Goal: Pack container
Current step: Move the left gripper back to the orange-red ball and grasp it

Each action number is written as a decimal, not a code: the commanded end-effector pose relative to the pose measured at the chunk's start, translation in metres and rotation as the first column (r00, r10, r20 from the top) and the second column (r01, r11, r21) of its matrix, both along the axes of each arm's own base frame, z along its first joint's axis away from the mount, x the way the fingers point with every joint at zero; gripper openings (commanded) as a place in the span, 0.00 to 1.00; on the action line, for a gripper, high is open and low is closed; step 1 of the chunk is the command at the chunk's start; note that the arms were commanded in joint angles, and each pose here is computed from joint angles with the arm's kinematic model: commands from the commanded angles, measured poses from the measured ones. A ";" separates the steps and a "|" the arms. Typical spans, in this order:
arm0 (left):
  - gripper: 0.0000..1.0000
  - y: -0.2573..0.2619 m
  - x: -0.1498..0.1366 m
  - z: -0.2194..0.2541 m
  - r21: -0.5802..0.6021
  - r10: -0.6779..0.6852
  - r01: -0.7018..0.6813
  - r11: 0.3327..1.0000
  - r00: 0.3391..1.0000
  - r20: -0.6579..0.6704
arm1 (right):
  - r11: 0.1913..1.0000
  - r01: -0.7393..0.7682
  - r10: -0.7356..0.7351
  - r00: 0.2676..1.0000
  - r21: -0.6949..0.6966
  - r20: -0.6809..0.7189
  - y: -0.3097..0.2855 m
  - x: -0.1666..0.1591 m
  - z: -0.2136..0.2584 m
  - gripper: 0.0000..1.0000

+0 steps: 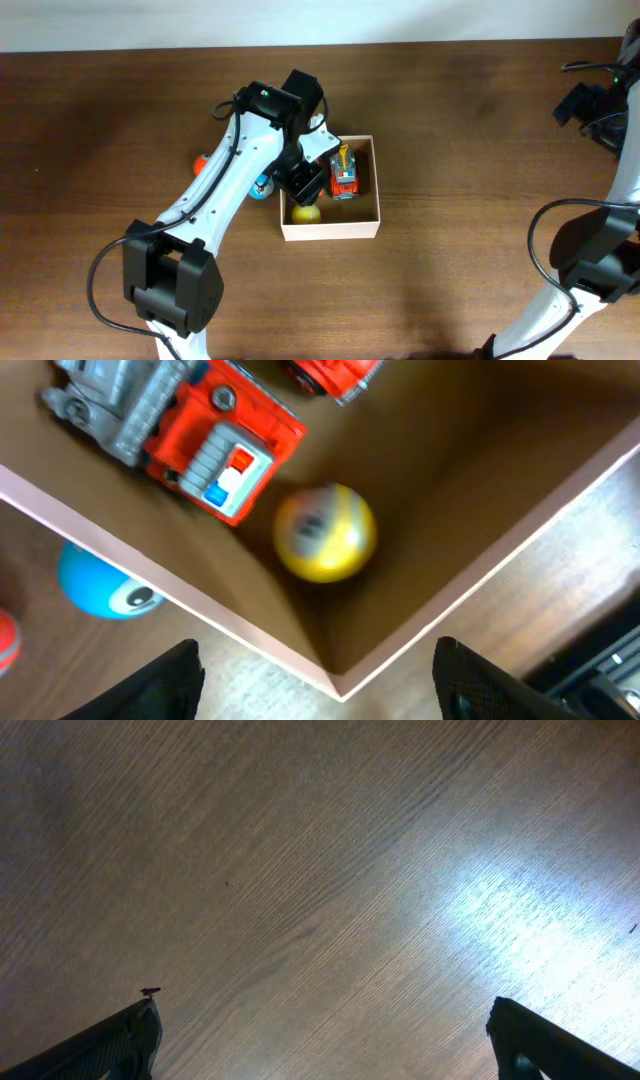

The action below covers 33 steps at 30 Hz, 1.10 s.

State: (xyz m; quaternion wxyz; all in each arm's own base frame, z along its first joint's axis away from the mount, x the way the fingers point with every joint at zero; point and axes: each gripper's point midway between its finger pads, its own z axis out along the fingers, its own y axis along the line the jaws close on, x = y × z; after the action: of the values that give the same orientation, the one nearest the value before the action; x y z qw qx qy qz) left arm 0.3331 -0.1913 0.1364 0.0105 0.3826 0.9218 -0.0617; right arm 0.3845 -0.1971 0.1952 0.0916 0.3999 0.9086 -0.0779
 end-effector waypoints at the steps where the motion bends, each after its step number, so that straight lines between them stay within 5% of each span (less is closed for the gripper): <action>1: 0.75 0.015 0.018 -0.006 0.044 0.100 -0.102 0.994 0.994 0.041 | 1.000 -0.001 0.002 0.999 -0.020 0.040 -0.001 0.000 0.017 0.99; 10: 0.75 0.084 0.074 -0.003 -0.018 0.508 -0.510 0.860 0.853 0.123 | 1.000 -0.001 0.002 0.999 -0.020 0.040 -0.001 0.000 0.017 0.99; 18: 0.75 0.137 0.093 -0.014 -0.018 0.644 -0.647 0.762 0.755 0.126 | 1.000 -0.001 0.002 0.999 -0.020 0.040 -0.001 0.000 0.017 0.99; 20: 0.75 0.165 0.099 -0.032 0.053 0.725 -0.739 0.672 0.670 0.157 | 1.000 -0.001 0.002 0.999 -0.020 0.040 -0.001 0.000 0.017 0.99; 33: 0.74 0.200 0.105 -0.116 0.166 0.776 -0.775 0.609 0.626 0.079 | 1.000 -0.001 0.002 0.999 -0.020 0.040 -0.001 0.000 0.017 0.99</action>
State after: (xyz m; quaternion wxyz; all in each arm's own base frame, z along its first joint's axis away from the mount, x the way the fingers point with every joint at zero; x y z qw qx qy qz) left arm 0.4357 0.0093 0.0292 0.0028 -0.0433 0.9981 0.0431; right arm 0.3846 -0.1971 0.1952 0.0918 0.4003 0.9084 -0.0779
